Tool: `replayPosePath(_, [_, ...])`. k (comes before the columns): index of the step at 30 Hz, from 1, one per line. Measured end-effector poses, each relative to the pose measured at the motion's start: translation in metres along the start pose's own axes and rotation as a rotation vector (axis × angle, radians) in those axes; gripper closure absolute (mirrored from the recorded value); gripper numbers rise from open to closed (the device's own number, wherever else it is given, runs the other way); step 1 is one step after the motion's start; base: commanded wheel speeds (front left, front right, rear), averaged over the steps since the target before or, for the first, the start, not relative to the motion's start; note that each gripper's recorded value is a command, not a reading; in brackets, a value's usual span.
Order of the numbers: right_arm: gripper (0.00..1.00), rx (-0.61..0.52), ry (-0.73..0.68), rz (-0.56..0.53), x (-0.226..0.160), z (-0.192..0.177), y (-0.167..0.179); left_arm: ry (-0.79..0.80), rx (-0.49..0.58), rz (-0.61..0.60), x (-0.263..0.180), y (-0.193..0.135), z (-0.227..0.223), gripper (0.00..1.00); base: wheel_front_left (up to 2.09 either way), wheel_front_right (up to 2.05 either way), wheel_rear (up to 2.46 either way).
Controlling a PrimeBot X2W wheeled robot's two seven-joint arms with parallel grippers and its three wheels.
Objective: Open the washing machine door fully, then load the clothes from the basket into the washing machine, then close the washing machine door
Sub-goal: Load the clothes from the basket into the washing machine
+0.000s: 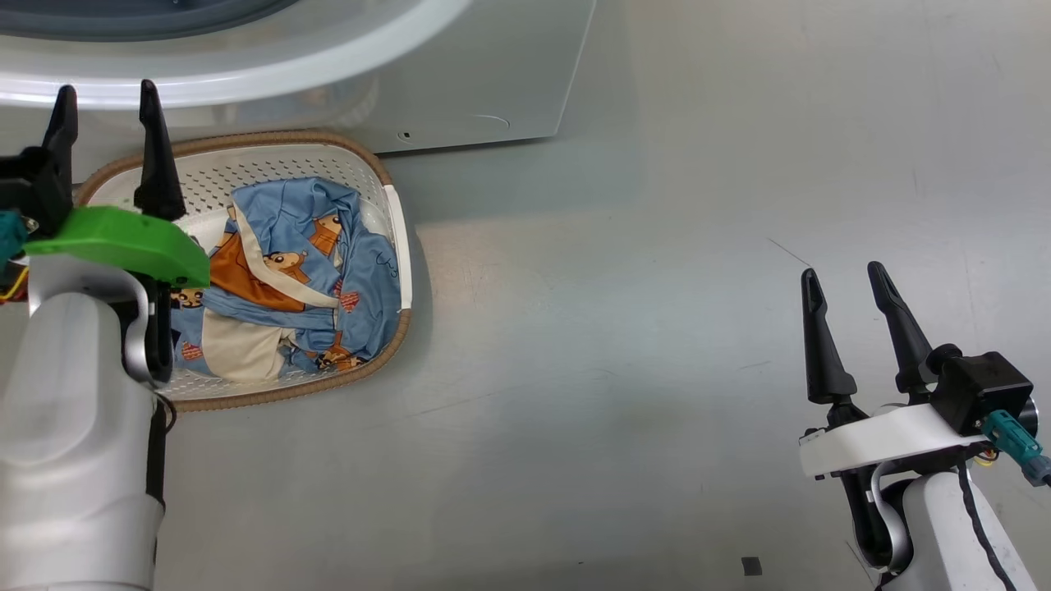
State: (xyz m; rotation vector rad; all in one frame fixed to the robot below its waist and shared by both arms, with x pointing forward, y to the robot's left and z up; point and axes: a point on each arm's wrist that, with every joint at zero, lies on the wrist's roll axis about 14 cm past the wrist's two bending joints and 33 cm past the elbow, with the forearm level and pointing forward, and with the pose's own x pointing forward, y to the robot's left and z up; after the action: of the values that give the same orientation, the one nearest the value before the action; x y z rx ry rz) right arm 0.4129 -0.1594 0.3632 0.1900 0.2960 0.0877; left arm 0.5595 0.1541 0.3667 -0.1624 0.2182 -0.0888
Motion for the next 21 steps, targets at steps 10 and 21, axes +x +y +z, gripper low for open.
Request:
replayPosePath(10, [0.0,-0.009,-0.014,0.001,0.001,0.005,-0.001,0.095,-0.077,0.061,-0.049,0.008,-0.043,0.0,0.0,0.0,0.0])
replayPosePath(21, [0.0,-0.02,-0.034,0.027,0.001,0.013,0.005,0.082,-0.083,0.109,-0.084,0.018,-0.039,0.0,0.0,0.0,0.0])
